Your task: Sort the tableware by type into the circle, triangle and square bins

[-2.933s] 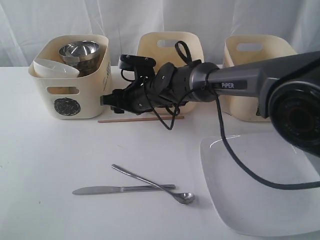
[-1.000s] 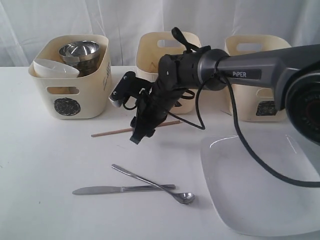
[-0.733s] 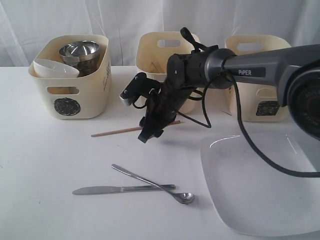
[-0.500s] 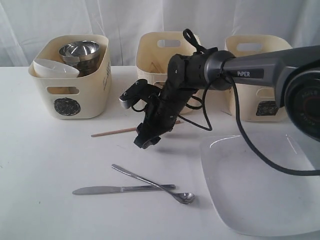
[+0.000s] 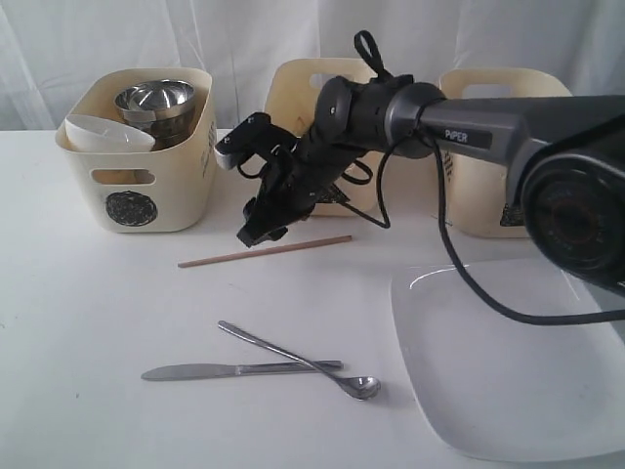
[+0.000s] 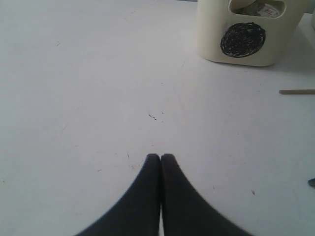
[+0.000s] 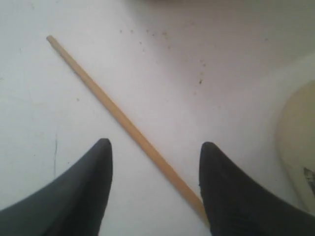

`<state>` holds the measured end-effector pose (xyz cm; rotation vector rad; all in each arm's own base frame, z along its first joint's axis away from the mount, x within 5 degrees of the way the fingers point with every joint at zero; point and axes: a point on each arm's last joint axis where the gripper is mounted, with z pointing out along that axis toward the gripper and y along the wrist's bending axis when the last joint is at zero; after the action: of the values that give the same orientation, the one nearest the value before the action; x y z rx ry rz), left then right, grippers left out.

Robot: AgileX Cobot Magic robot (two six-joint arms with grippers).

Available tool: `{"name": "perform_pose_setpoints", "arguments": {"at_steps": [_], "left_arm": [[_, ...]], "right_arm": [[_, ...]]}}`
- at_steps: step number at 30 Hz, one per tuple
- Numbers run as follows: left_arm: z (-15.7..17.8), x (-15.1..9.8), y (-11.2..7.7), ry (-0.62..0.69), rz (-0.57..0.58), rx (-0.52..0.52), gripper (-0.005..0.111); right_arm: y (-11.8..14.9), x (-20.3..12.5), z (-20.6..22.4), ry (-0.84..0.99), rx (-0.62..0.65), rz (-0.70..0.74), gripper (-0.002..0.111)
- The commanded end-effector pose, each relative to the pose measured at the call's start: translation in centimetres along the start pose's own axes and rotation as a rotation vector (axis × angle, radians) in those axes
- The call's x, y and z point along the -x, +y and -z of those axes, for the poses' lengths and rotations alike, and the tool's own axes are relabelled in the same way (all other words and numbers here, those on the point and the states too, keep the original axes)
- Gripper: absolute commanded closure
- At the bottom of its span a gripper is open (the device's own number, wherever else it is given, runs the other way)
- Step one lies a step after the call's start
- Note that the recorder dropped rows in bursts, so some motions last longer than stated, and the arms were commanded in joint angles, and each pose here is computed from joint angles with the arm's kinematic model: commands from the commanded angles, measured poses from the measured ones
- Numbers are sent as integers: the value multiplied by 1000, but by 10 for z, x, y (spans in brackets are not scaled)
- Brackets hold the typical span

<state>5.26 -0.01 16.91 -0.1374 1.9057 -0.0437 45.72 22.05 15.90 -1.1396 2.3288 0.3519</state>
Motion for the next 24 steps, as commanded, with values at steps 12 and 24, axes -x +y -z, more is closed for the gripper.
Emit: {"name": "perform_pose_setpoints", "arguments": {"at_steps": [12, 24], "left_arm": [[0, -1, -1, 1, 8, -8, 107], [0, -1, -1, 1, 10, -9, 107]], "right_arm": [[-6, -11, -15, 73, 24, 119, 60], [2, -30, -40, 173, 108, 109, 68]]}}
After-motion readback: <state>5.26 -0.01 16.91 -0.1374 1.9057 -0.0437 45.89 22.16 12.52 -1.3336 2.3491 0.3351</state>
